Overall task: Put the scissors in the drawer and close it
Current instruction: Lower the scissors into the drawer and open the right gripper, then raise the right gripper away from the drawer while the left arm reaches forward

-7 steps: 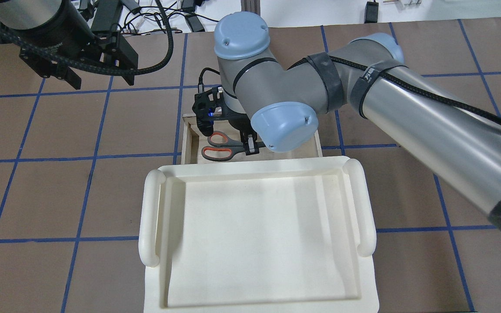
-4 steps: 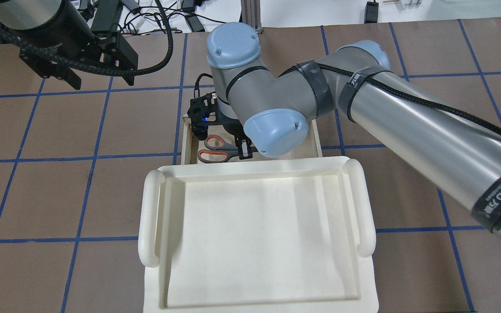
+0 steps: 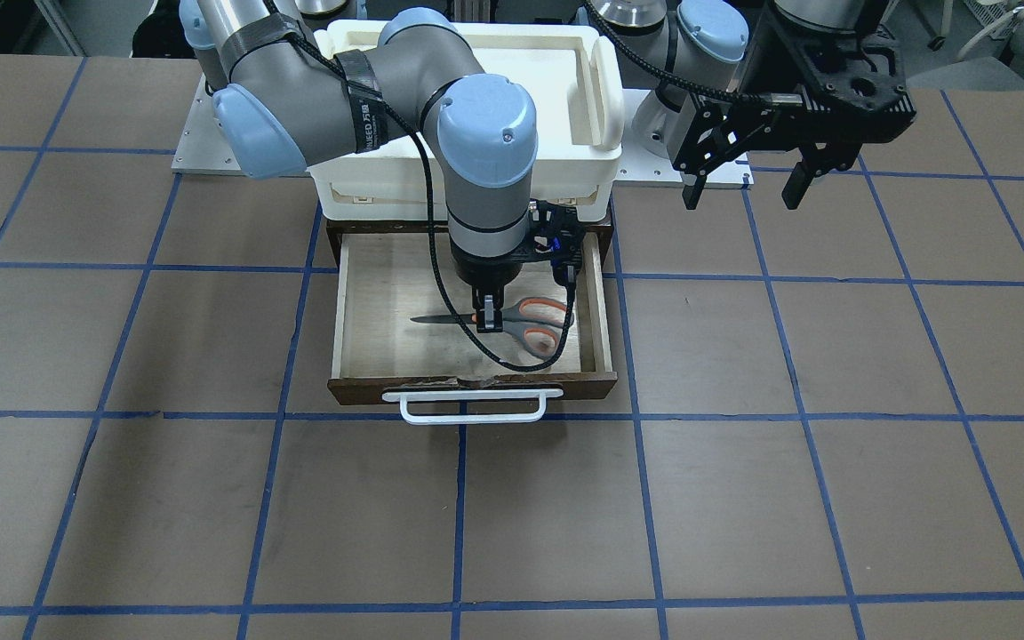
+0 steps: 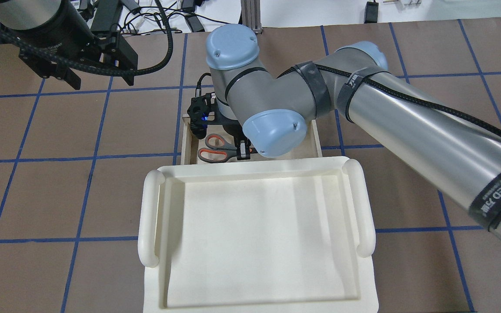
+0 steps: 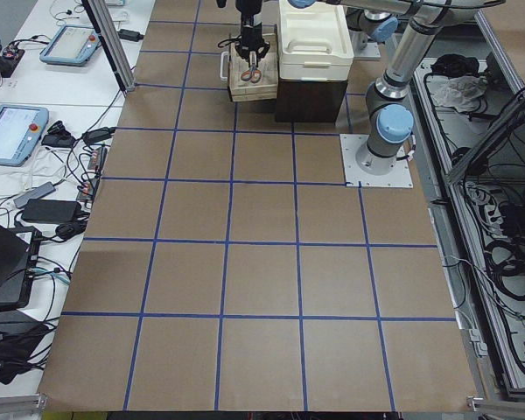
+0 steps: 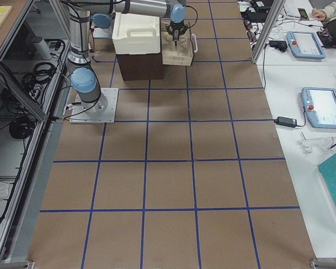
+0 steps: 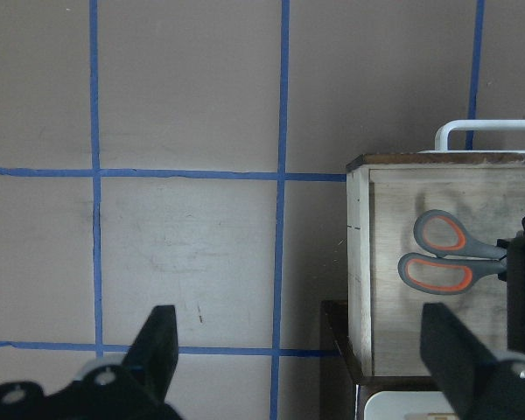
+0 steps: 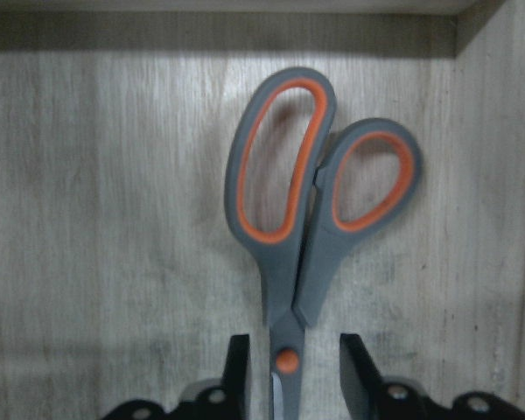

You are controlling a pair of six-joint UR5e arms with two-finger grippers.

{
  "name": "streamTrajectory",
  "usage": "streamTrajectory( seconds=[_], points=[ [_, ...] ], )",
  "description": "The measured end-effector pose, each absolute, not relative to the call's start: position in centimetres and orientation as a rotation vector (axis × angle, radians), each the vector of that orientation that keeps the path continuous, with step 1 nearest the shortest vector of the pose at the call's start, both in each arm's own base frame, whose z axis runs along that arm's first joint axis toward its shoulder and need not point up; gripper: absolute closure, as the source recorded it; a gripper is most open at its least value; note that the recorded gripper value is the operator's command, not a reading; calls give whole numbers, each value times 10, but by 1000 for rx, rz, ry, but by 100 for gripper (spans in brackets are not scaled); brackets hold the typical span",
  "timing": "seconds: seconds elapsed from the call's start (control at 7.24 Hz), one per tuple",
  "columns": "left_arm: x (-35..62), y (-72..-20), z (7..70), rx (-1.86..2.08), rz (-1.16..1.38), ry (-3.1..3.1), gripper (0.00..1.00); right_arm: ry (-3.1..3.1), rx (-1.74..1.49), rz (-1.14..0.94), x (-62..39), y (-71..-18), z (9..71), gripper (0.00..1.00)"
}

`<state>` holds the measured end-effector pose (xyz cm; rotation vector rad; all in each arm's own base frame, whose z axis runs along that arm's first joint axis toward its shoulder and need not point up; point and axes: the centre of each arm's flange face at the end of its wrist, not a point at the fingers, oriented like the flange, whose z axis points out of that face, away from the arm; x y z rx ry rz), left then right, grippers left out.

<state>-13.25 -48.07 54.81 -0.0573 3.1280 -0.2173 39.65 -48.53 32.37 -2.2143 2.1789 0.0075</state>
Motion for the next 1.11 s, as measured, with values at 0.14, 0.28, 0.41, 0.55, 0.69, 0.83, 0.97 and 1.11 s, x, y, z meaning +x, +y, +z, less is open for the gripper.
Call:
streamTrajectory(
  seconds=[0.14,0.28,0.41,0.55,0.69,0.83,0.97,1.11],
  points=[
    [-132,-481,548,-57,-217,3128,0,2220,-2174,-5,397,-486,328,0],
    [-132,-481,548,-57,-217,3128,0,2273,-2133,-36,399,-490,339,0],
    [-132,-481,548,-57,-217,3128,0,2359,-2053,-79,397,-497,356,0],
    [-133,-481,548,-57,-217,3128,0,2489,-1893,-120,390,-503,373,0],
    [-133,-481,548,-57,-217,3129,0,2625,-1693,-151,376,-510,386,0],
    [-133,-481,548,-57,-218,3129,0,2745,-1482,-173,356,-519,399,0],
    [-133,-481,548,-57,-217,3129,0,2846,-1265,-192,333,-526,413,0],
    [-133,-481,548,-57,-217,3129,0,2934,-1028,-213,309,-531,428,0]
  ],
)
